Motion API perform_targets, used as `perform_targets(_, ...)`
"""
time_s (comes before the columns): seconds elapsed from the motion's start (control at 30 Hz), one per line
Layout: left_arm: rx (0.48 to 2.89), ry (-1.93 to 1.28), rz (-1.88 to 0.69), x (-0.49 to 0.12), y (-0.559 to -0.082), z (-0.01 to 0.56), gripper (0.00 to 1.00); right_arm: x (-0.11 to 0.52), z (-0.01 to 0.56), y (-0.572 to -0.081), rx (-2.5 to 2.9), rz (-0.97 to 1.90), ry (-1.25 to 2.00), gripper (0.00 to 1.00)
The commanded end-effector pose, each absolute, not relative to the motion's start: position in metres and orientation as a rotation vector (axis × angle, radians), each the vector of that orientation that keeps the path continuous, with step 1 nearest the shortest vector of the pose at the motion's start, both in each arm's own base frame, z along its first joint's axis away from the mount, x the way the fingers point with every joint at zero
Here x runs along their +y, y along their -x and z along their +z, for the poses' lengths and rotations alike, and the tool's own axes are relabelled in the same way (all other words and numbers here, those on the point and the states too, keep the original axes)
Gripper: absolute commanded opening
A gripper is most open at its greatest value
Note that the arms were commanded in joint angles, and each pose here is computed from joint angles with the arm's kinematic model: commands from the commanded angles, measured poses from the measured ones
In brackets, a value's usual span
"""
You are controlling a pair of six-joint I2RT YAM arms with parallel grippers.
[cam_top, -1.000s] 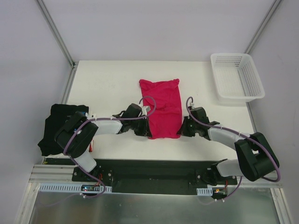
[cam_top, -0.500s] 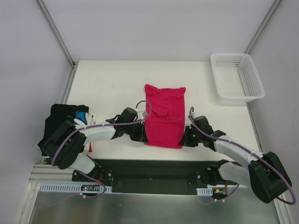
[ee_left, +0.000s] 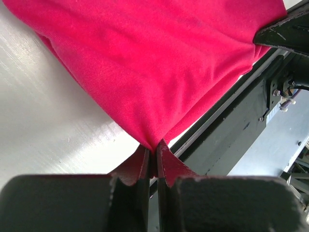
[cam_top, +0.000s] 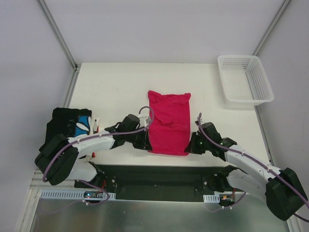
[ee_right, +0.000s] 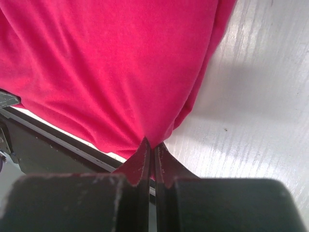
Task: Fold and stack the t-shirts
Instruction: Grab one side of the 2/3 rectangular tshirt with both arms, then fold the long partially folded tshirt into a neat square
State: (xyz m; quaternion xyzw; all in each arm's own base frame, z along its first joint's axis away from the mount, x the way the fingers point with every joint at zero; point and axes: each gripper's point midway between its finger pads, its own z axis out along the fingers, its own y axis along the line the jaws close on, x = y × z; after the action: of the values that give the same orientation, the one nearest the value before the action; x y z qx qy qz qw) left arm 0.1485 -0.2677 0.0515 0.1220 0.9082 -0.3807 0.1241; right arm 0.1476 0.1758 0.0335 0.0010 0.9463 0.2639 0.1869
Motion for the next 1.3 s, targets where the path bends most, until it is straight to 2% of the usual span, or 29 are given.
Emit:
perform_targets(0.0, 2.587, -0.397, -1.075, -0.271, -0.161, 0.069, 0.00, 0.176, 0.054, -0.169, 2.590, 0.688, -0.022, 0.01)
perform_targets(0.63, 2.435, -0.501, -0.983, -0.283, -0.203, 0.110, 0.00, 0.181, 0.111, -0.230, 2.405, 0.576, 0.018, 0.01)
perform_targets(1.13, 2.245, -0.477, -0.918, -0.292, -0.268, 0.170, 0.00, 0.181, 0.152, -0.288, 2.282, 0.498, 0.029, 0.01)
perform_targets(1.27, 2.244, -0.477, -0.912, -0.294, -0.276, 0.171, 0.00, 0.181, 0.161, -0.304, 2.262, 0.482, 0.036, 0.01)
